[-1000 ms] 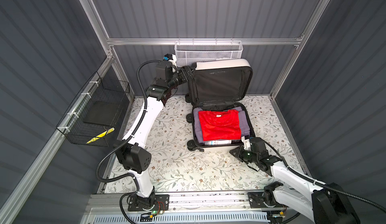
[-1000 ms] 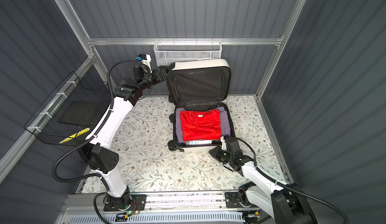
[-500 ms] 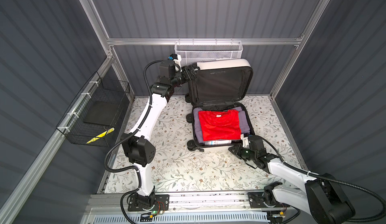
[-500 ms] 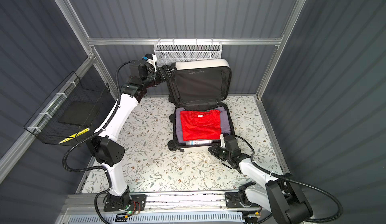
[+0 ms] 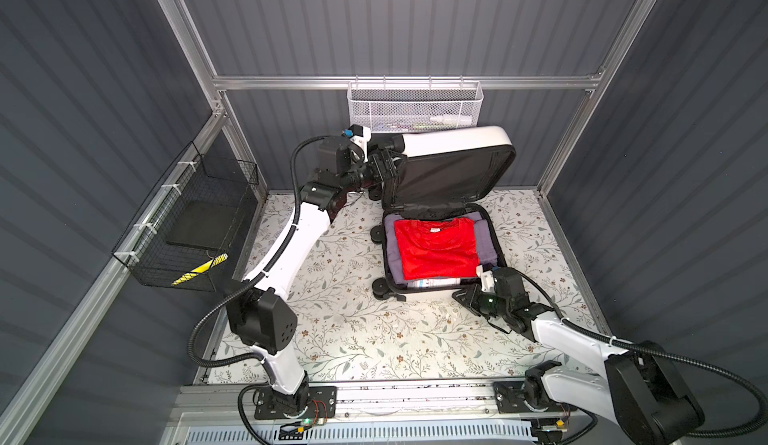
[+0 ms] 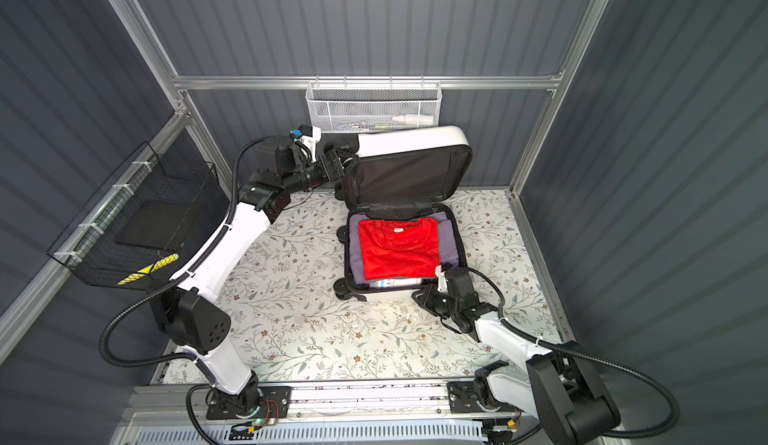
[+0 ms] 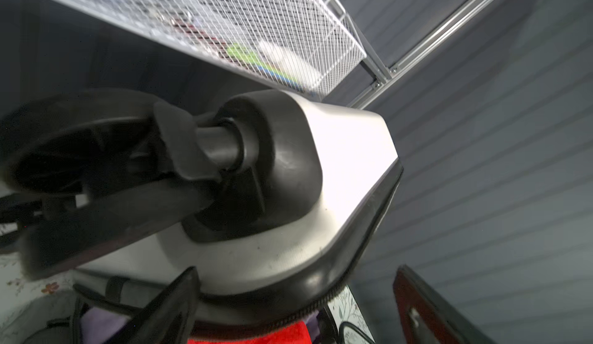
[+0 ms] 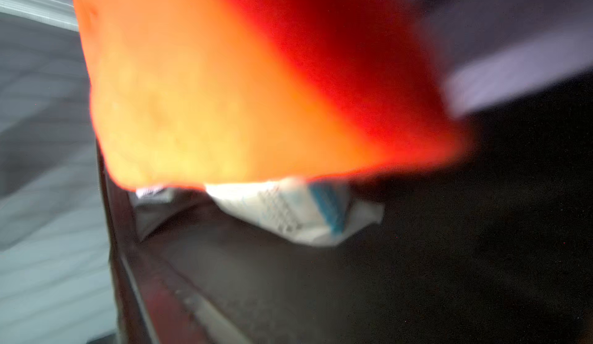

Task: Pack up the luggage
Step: 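Grasp the suitcase lid edge with the left gripper and start swinging it closed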

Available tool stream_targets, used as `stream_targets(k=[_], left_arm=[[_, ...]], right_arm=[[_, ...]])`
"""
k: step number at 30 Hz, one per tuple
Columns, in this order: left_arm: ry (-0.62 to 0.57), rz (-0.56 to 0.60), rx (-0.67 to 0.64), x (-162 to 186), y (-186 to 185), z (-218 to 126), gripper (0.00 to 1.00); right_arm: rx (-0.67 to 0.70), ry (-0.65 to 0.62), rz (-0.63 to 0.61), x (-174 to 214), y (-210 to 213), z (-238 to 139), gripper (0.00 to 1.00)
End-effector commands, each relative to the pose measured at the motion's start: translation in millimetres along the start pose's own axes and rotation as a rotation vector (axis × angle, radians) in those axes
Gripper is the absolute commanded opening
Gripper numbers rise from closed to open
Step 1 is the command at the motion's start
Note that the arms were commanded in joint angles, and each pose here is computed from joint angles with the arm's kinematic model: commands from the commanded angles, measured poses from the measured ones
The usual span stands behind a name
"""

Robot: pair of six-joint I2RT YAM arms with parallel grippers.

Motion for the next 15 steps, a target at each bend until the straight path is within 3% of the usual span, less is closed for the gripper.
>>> stream_targets(k=[1,5,12,15], left_arm=[[0.033,0.019,0.089,19.8,-28.2,-10.2,0.95],[0.008,0.012,0.071,30.7,-30.6,-31.0,0.95],[-0.118,0.057,-0.103,30.4,-37.4,-108.1,1.00],[-0.158,0.081,-0.175,32.5,-37.2,-137.0,1.00]], right_arm=[[-0.041,0.044,-0.006,5.9,18.9,-15.6,0.42],[-0.097,0.022,-0.074,0.7,59.0,-55.7,0.60],[-0.193,-0.111,-0.186,9.6,116.6,-158.2,0.75],[-0.181,-0.160,-0.199,10.0,123.2,-181.2,0.78]])
Point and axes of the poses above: each gripper's point midway between its finger pads, its own z axis out along the fingers, its own y axis along the line the jaws close on, x = y × z, the point moved 3 cm from there along -z, back along the fingers, and after that the axes turned 1 degree about z, right-handed, at the moved point
